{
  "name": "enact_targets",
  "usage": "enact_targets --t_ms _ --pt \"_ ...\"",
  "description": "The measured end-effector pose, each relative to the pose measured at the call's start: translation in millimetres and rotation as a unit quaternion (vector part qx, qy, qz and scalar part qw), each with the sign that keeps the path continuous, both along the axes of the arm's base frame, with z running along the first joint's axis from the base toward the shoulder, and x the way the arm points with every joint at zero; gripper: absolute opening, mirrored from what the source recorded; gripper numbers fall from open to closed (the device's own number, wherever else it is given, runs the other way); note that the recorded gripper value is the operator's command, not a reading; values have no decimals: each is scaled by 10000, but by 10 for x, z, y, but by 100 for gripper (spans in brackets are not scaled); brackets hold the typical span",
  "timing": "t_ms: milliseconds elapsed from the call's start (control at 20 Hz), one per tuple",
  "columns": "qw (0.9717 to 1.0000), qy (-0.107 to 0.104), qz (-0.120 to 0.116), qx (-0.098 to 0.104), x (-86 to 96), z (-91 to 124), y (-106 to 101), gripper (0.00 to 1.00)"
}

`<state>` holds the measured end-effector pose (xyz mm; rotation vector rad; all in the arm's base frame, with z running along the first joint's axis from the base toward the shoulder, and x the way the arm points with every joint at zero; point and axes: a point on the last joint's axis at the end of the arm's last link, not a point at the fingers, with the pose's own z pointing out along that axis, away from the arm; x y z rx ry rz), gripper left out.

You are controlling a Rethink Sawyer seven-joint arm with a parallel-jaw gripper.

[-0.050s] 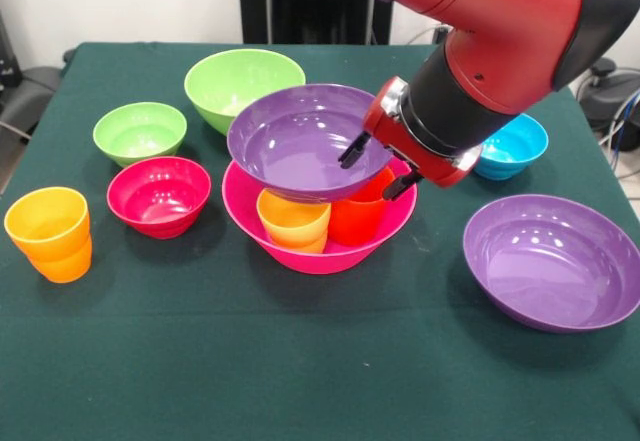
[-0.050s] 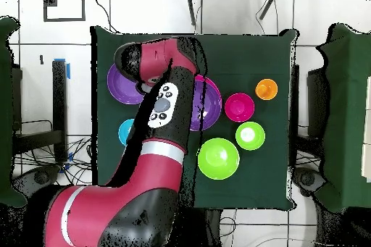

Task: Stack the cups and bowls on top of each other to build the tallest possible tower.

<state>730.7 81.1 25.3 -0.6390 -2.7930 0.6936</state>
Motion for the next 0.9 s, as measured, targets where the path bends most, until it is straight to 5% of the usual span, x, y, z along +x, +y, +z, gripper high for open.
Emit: enact_targets --t_ms 900 --pt "9997 -235 -11 86 117 336 71 100"
